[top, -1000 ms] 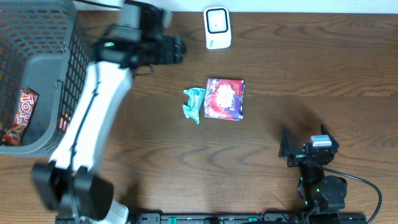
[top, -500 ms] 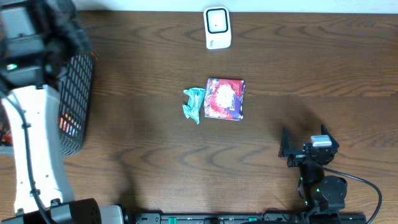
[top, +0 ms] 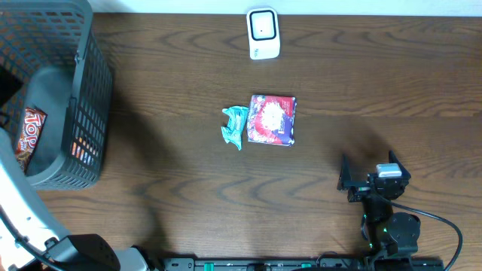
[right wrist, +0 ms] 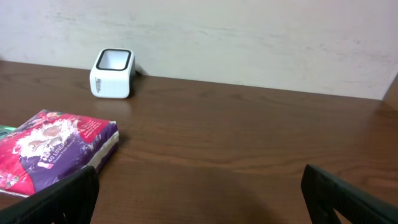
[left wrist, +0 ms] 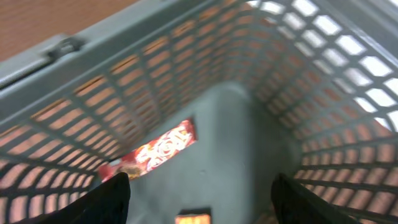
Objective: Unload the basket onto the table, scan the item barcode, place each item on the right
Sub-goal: 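Reach the left gripper into the basket and grasp the red TOP bar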
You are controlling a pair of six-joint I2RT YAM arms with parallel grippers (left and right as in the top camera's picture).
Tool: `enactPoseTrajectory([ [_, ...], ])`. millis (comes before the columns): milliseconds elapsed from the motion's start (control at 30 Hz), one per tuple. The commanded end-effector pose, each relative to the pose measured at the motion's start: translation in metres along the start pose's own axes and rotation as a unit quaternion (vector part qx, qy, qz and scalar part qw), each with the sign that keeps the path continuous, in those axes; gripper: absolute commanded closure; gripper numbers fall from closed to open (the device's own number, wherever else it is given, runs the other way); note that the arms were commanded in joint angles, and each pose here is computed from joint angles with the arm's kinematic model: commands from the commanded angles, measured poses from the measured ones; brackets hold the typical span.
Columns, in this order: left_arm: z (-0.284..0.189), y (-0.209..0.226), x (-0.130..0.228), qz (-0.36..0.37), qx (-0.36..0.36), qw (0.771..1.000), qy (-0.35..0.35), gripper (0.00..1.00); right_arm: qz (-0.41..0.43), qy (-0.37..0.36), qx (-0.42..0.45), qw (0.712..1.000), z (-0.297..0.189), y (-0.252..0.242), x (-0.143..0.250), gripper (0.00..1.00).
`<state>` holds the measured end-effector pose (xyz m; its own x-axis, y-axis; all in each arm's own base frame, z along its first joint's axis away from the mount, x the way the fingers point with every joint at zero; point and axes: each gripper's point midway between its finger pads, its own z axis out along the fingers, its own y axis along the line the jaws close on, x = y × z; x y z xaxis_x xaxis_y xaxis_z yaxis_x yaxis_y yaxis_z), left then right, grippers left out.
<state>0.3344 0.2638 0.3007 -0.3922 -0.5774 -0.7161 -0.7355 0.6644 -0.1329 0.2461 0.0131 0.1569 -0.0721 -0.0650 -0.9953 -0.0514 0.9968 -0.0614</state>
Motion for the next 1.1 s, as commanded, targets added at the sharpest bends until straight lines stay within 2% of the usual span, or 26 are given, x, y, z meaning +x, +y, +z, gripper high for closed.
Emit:
enactPoseTrajectory([
  [0,0.010,0.024,0.009,-0.012,-0.028,0.999,0.018,0.28,-0.004,-0.001,0.004,1.000,0.000,-0.001,0.000,0.01],
  [200,0.023,0.039,0.021,-0.022,-0.044,0.998,0.047,0.28,-0.004,-0.001,0.004,1.000,0.000,-0.001,0.000,0.01],
  [600,0.036,0.041,0.029,-0.021,-0.048,0.996,0.067,0.28,-0.004,-0.001,0.004,1.000,0.000,-0.001,0.000,0.01],
  [1067,0.080,0.045,0.053,-0.020,-0.059,0.991,0.120,0.28,-0.004,-0.001,0.004,1.000,0.000,-0.001,0.000,0.01],
])
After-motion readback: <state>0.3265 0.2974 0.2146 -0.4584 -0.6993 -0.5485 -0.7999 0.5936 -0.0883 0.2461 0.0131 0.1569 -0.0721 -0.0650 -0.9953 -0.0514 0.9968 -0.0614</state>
